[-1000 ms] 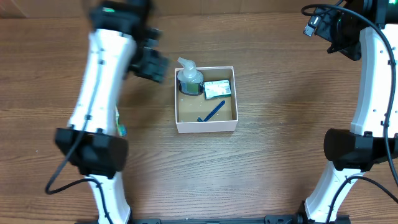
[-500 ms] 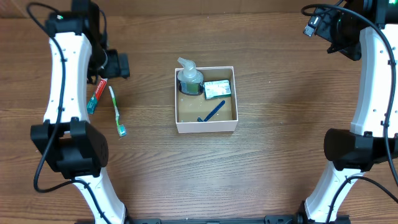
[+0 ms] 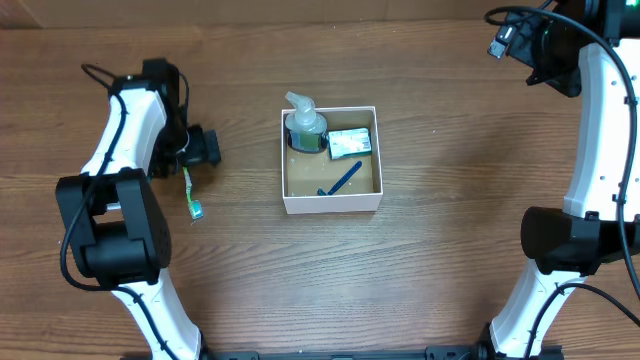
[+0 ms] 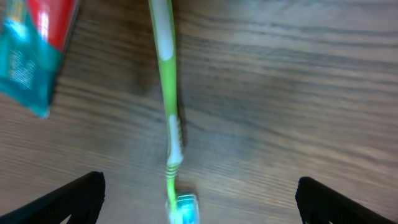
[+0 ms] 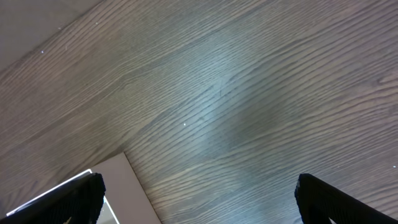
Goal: Pack container
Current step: 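Lower the left gripper onto the green toothbrush handle and grasp it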
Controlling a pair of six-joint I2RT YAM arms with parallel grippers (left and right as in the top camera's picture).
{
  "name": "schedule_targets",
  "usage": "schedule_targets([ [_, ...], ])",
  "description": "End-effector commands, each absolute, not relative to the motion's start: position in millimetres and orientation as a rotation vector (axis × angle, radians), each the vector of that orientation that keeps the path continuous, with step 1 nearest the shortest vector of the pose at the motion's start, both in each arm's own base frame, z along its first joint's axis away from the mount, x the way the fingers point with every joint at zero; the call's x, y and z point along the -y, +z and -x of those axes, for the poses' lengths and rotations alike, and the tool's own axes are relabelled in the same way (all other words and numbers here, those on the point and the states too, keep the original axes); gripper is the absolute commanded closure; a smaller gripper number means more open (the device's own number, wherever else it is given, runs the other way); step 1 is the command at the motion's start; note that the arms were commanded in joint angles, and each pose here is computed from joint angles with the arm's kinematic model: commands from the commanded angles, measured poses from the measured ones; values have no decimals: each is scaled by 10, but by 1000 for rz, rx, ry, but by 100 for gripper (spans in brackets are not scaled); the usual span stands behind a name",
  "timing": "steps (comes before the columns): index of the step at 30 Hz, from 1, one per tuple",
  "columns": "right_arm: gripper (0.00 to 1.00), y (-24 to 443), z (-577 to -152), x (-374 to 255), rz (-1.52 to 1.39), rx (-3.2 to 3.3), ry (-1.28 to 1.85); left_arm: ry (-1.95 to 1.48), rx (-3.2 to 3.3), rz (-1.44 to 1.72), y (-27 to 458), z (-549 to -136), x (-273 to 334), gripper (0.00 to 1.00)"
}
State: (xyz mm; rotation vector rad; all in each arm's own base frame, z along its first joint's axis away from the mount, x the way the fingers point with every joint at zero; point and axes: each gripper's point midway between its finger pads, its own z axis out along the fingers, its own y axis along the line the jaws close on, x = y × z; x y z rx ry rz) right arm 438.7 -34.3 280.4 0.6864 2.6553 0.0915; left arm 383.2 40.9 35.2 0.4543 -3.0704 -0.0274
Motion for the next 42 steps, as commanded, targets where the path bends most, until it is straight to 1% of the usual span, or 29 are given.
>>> schedule_targets([
  [1,0,2848,-4376,321,-668,-2648,98,63,3059,-540,205,-3756,-349,0],
  [15,0,2848,-4375,321,-668,-2648,98,31,3130,-487,-298,-3668,-377,0],
  [17,0,2848,-4376,321,-668,-2648,98,31,3145,-459,-405,-3626,-373,2],
  [19,0,2848,-4376,321,-668,-2648,98,31,3148,-452,-486,-3573,-368,13],
  [21,0,2848,-4375,321,-668,-2648,98,32,3154,-449,-538,-3548,-364,60],
  [22,0,2848,-4375,321,-668,-2648,98,32,3155,-449,-550,-3542,-363,79],
  [23,0,2848,-4375,321,-668,-2648,98,32,3158,-449,-551,-3546,-364,84],
  [26,0,2848,-4375,321,-668,-2648,98,34,3163,-450,-550,-3560,-364,86],
  [29,0,2848,-4375,321,-669,-2648,98,72,3164,-448,-548,-3570,-323,82],
  [32,0,2848,-4376,321,-668,-2648,98,132,3158,-419,-545,-3559,-256,76],
  [33,0,2848,-4376,321,-669,-2648,98,156,3156,-395,-544,-3550,-229,77],
  [34,0,2848,-4375,321,-669,-2648,98,159,3146,-386,-544,-3524,-221,87],
  [36,0,2848,-4375,321,-668,-2648,98,157,3119,-422,-546,-3472,-218,94],
  [37,0,2848,-4375,321,-668,-2648,98,154,3108,-443,-546,-3453,-223,94],
  [40,0,2848,-4375,321,-668,-2648,98,152,3092,-457,-546,-3420,-219,86],
  [42,0,2848,-4376,321,-668,-2648,98,151,3082,-457,-546,-3397,-216,88],
])
